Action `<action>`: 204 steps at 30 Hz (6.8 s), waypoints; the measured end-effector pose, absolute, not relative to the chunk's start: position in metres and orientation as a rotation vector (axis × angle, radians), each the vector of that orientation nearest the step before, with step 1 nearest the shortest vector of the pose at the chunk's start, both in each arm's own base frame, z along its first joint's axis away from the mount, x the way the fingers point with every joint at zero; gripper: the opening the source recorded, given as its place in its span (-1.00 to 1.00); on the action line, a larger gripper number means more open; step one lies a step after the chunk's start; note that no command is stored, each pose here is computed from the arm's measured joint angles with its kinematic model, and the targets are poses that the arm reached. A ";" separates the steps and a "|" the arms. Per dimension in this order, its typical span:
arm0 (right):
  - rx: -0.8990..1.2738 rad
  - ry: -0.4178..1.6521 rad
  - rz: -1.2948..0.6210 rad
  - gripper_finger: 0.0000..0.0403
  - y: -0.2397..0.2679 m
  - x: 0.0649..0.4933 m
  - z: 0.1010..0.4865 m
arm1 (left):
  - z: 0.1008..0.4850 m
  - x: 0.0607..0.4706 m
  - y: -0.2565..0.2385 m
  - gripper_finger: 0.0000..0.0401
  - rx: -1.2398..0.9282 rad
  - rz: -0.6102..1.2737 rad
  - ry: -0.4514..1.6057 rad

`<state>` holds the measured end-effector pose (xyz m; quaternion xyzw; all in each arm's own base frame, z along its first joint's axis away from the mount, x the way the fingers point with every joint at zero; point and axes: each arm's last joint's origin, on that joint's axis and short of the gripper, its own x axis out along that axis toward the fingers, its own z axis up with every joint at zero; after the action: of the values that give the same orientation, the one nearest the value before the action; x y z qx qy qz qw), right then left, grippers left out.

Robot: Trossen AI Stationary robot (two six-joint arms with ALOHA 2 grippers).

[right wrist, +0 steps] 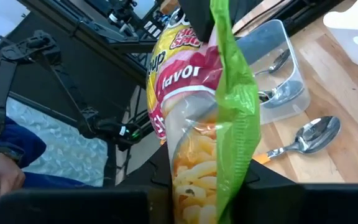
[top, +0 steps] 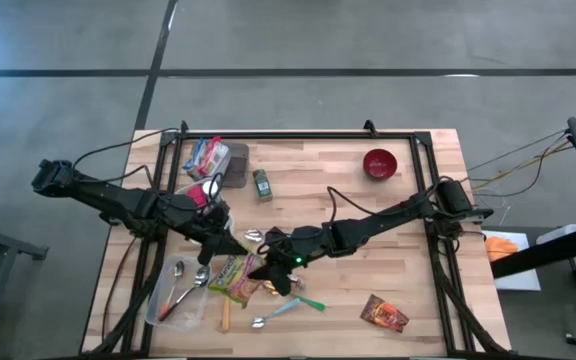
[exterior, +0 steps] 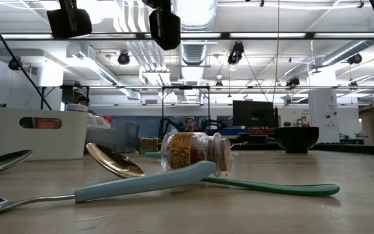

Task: Pick & Place Food Item
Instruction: Put the green noodle pack into the black bin, then put the light blue spoon into the transparent bin

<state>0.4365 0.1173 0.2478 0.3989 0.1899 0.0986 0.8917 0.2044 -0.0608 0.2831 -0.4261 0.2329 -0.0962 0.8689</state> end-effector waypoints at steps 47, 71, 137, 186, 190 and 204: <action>0.956 0.346 0.121 0.78 0.113 0.419 0.283 | 0.359 0.161 -0.007 -1.00 -0.818 0.118 0.392; 0.998 0.406 0.218 0.78 0.168 0.393 0.294 | 0.338 0.160 0.125 -1.00 -0.782 0.668 0.461; 0.979 0.351 0.126 0.78 0.183 0.383 0.297 | 0.242 0.199 0.193 -0.37 -0.728 0.852 0.895; 0.283 0.801 -0.264 0.78 0.060 0.390 0.246 | 0.304 0.176 -0.023 0.64 -0.704 0.062 0.845; 0.276 0.819 -0.244 0.78 0.057 0.401 0.228 | 0.304 0.173 -0.036 0.64 -0.686 0.025 0.864; 0.227 0.977 -0.275 0.78 0.053 0.419 0.159 | 0.304 0.171 -0.041 0.64 -0.666 -0.005 0.874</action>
<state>0.4190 0.0531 0.1593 0.1084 0.4669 -0.1314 0.8678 0.1709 -0.0405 0.3040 -0.3163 0.4155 -0.0021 0.8528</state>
